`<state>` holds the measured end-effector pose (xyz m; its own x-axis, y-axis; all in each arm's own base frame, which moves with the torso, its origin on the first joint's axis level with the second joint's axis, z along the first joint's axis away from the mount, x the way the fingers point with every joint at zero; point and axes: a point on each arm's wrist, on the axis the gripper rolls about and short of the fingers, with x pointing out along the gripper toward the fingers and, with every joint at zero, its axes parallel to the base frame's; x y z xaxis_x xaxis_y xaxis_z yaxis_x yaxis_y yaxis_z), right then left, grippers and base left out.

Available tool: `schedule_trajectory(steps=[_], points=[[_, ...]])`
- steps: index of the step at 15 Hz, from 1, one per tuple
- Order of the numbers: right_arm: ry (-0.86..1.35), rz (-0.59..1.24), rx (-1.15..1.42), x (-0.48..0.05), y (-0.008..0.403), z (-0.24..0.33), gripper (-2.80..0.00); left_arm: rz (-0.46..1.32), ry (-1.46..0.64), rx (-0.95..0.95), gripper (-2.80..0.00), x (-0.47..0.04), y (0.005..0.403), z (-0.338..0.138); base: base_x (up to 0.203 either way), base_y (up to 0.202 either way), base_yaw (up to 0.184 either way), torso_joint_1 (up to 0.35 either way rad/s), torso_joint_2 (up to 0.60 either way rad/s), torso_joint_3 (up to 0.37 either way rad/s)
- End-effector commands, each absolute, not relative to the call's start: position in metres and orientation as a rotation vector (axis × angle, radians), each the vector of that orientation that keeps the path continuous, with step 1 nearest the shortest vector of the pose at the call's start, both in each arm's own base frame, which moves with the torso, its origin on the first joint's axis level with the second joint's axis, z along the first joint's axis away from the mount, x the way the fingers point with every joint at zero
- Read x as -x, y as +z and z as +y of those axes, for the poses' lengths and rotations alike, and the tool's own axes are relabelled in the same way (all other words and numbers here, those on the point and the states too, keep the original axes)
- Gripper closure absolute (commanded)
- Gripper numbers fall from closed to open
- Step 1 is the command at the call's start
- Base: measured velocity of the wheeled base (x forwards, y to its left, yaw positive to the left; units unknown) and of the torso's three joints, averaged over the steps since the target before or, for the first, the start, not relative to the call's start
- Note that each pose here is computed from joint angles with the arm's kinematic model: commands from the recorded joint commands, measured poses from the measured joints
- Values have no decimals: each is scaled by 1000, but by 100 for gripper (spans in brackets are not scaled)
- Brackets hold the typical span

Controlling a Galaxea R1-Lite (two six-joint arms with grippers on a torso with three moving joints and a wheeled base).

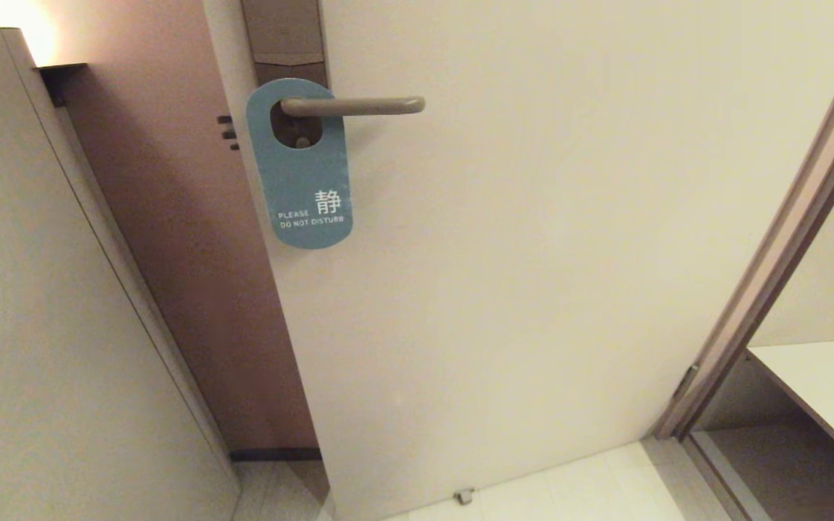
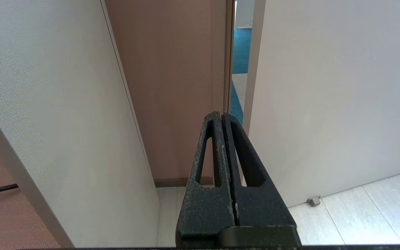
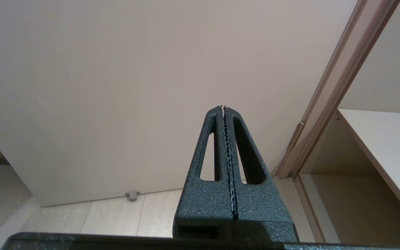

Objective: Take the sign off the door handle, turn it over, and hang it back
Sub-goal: Take down the sign

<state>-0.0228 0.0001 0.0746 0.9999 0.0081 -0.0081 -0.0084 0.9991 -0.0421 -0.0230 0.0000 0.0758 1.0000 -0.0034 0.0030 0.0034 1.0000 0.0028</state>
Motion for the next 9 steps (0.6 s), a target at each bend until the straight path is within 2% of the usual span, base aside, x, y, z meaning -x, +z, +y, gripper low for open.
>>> schedule_trajectory(steps=[1,9], points=[[9,9,43,23,75,0,0,-3,-3,-3,0,23,76,0,0,0,0,0,0,0],[9,8,43,23,75,0,0,-2,-9,-21,0,23,76,0,0,0,0,0,0,0]])
